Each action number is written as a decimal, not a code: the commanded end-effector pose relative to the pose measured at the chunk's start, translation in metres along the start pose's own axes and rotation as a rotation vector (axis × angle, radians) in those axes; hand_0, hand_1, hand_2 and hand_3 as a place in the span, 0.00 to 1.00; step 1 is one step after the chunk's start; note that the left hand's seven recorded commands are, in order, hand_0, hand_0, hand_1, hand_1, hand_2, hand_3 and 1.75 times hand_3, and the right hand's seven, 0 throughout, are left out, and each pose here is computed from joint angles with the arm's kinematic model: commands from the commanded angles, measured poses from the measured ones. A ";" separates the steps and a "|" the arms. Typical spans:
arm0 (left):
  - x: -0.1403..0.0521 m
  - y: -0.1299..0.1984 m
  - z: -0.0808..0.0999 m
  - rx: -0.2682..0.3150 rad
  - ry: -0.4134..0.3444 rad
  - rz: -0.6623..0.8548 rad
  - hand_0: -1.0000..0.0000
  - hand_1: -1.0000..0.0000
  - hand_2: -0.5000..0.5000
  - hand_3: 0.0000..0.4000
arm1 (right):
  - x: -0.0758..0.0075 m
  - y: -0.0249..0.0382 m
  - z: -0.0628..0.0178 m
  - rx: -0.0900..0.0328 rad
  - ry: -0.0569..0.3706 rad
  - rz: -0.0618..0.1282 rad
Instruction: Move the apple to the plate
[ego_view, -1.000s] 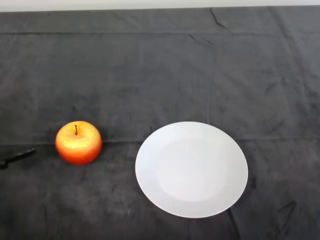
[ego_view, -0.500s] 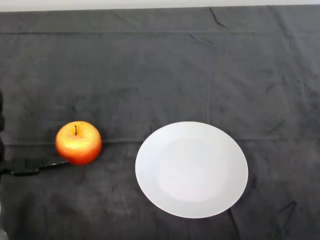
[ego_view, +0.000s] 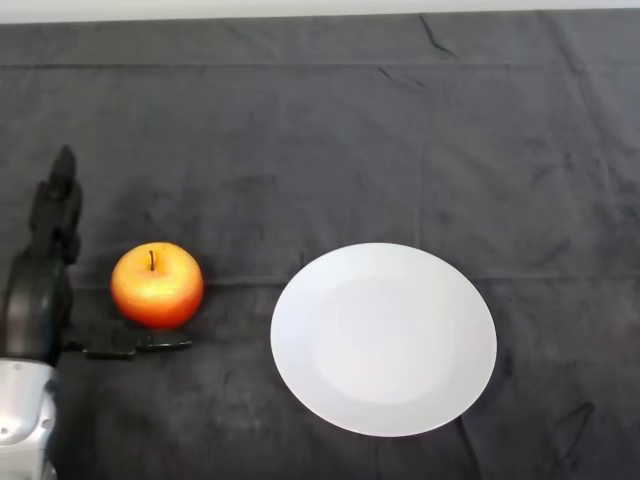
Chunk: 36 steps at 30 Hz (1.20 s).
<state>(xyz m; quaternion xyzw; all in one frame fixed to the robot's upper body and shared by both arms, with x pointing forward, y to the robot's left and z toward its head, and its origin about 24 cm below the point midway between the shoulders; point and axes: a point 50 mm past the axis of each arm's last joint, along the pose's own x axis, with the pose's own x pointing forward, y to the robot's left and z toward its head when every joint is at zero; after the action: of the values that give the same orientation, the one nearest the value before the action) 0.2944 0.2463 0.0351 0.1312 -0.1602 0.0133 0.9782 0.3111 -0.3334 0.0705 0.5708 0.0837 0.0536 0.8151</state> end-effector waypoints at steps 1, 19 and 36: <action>0.008 -0.008 0.012 0.025 -0.077 -0.044 1.00 1.00 0.50 0.00 | -0.0018 0.0063 0.0101 -0.004 -0.037 0.024; 0.002 -0.031 -0.005 0.093 0.048 -0.208 1.00 1.00 0.50 0.00 | -0.0018 0.0063 0.0101 -0.005 -0.037 0.024; 0.004 -0.031 -0.011 0.134 0.129 -0.244 0.00 0.01 0.50 1.00 | -0.0018 0.0063 0.0100 -0.005 -0.038 0.024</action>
<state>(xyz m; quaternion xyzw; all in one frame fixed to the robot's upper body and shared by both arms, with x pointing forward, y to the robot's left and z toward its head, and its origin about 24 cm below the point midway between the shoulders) 0.3009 0.2142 0.0171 0.1804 -0.0945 -0.0713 0.9764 0.3111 -0.3334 0.0705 0.5708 0.0837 0.0536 0.8151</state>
